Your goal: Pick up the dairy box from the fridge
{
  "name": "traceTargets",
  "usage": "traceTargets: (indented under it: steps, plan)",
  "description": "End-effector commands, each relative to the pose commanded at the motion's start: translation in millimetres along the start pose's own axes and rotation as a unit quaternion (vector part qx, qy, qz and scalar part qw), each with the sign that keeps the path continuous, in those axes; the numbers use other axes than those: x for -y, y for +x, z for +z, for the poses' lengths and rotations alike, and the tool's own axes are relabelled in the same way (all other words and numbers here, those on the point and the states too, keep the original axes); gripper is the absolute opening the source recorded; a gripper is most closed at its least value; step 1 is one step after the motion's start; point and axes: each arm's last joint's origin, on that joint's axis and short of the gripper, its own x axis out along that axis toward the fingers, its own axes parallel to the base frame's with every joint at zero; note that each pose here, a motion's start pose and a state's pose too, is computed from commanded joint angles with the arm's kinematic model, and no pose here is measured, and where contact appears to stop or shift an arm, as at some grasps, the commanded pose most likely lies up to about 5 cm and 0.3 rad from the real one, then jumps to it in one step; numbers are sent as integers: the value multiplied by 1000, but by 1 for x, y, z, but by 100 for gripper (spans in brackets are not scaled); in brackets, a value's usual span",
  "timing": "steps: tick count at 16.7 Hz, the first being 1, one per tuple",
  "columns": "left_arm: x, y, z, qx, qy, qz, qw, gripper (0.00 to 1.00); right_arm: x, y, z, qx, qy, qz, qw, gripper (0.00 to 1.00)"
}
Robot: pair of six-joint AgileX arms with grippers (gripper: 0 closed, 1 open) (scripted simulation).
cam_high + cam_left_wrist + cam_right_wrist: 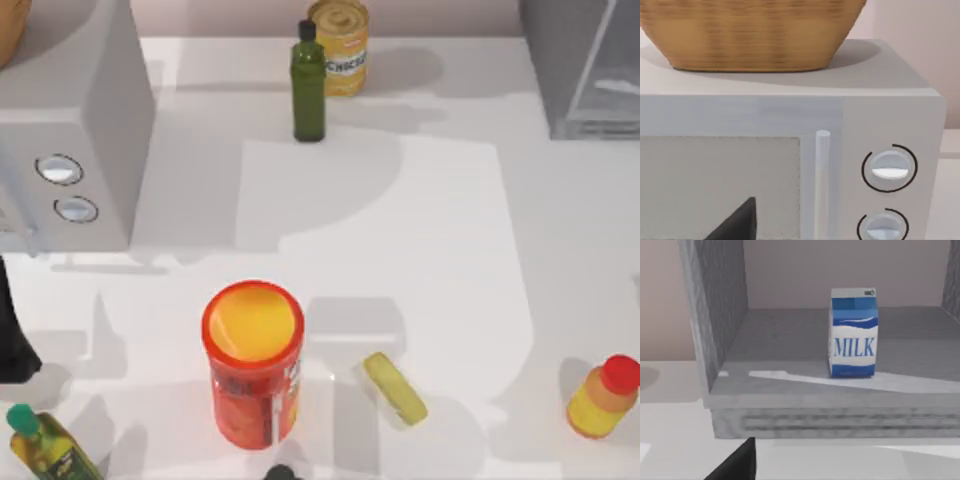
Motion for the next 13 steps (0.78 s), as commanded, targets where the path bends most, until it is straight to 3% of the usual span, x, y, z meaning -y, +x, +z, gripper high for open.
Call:
traceTargets:
  steps: [7, 13]
  plan:
    - [0, 0, 0, 0, 0, 0, 1000, 100, 31, 12, -26, 20, -7, -1, 1000, 100]
    - [0, 0, 0, 0, 0, 0, 1000, 100, 33, 12, -29, 21, -8, 0, 1000, 100]
